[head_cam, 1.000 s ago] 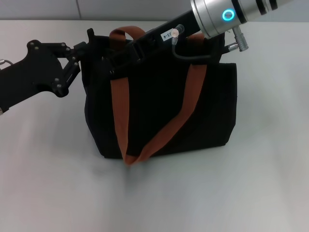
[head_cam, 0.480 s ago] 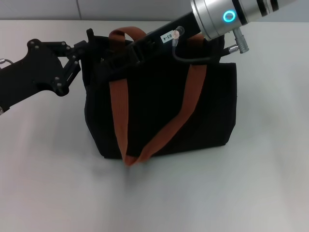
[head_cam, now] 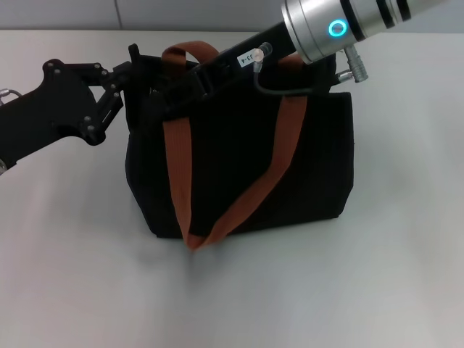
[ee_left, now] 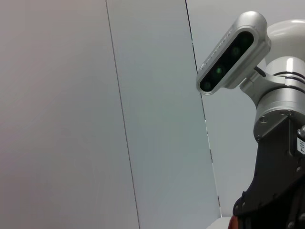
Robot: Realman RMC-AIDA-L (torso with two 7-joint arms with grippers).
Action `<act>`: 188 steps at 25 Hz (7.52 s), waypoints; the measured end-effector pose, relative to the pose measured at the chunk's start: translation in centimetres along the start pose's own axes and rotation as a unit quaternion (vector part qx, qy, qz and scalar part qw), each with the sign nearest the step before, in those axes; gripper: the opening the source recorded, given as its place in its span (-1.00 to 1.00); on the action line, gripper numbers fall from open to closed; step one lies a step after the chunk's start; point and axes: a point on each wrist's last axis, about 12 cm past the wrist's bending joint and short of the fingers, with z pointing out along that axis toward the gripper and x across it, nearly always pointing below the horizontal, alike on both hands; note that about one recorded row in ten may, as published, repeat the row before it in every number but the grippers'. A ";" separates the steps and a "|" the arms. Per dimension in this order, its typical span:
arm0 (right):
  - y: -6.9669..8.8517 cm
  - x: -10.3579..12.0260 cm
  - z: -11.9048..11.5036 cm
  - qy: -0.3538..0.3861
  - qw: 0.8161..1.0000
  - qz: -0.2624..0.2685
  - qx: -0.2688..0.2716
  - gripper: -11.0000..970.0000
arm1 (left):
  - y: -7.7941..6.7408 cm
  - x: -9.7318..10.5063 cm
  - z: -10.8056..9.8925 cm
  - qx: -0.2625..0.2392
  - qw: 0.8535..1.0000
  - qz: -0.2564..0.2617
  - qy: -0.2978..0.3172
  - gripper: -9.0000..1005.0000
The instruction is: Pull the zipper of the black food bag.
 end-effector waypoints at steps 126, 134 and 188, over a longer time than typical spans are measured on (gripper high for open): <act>1.4 20.1 -15.7 -0.431 0.875 -0.204 -0.081 0.30 | 0.0 -0.2 -0.4 -0.006 1.000 -0.009 -0.011 -0.64; 2.5 24.9 -11.8 -0.349 0.898 -0.258 -0.068 0.60 | 0.0 -0.3 -0.5 -0.003 1.000 -0.021 -0.011 -0.63; 0.7 28.1 -6.1 -0.235 0.943 -0.236 -0.001 0.66 | -0.7 -3.0 -2.4 0.174 0.970 -0.169 0.009 0.66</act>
